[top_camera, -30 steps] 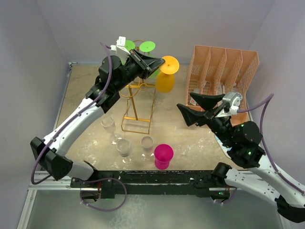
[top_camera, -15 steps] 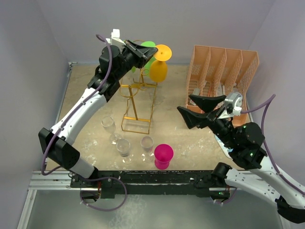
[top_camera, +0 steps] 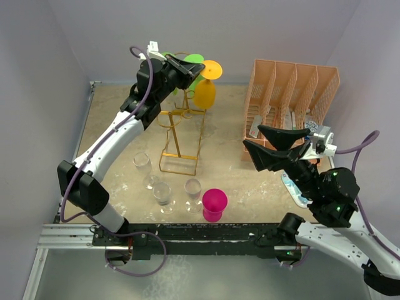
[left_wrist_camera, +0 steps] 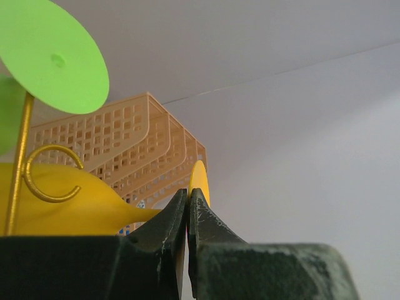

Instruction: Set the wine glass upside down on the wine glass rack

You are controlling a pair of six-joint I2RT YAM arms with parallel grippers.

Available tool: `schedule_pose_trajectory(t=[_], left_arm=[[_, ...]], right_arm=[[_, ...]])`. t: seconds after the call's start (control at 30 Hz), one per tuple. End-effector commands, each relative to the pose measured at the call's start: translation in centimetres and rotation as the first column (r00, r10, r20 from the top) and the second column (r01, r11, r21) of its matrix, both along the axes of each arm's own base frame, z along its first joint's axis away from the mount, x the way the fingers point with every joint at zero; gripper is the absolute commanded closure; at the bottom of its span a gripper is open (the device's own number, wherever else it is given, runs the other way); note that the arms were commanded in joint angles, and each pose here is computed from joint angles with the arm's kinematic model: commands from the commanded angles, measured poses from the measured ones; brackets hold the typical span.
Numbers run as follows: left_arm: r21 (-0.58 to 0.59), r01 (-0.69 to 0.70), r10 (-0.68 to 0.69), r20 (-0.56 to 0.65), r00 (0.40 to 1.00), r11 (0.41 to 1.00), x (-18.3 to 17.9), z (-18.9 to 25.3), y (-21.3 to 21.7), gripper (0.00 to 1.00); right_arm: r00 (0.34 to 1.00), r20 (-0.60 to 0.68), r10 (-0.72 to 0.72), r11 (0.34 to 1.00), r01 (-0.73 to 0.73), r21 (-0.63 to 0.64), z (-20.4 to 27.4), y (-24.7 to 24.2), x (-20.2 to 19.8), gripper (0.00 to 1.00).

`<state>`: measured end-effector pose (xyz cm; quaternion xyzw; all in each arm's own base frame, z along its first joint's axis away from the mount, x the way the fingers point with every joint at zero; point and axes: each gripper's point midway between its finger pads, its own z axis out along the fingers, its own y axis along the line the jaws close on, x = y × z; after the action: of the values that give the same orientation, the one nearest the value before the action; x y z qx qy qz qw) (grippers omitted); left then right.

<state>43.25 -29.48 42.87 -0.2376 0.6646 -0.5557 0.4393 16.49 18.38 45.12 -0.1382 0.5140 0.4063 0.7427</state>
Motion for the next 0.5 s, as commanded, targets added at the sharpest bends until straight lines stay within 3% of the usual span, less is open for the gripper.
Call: schedule_pose_trajectory(t=[0.0, 0.47], left_arm=[[-0.018, -0.096, 0.097, 0.056, 0.994, 0.995, 0.8, 2.6, 2.0, 1.0], [0.008, -0.125, 0.125, 0.008, 0.992, 0.992, 2.5, 0.0, 2.3, 1.0]], right_arm=[[1.0, 0.015, -0.014, 0.998, 0.013, 0.06, 1.1, -0.8, -0.2, 0.3], [0.999, 0.005, -0.032, 0.998, 0.031, 0.055, 0.9, -0.9, 0.2, 0.3]])
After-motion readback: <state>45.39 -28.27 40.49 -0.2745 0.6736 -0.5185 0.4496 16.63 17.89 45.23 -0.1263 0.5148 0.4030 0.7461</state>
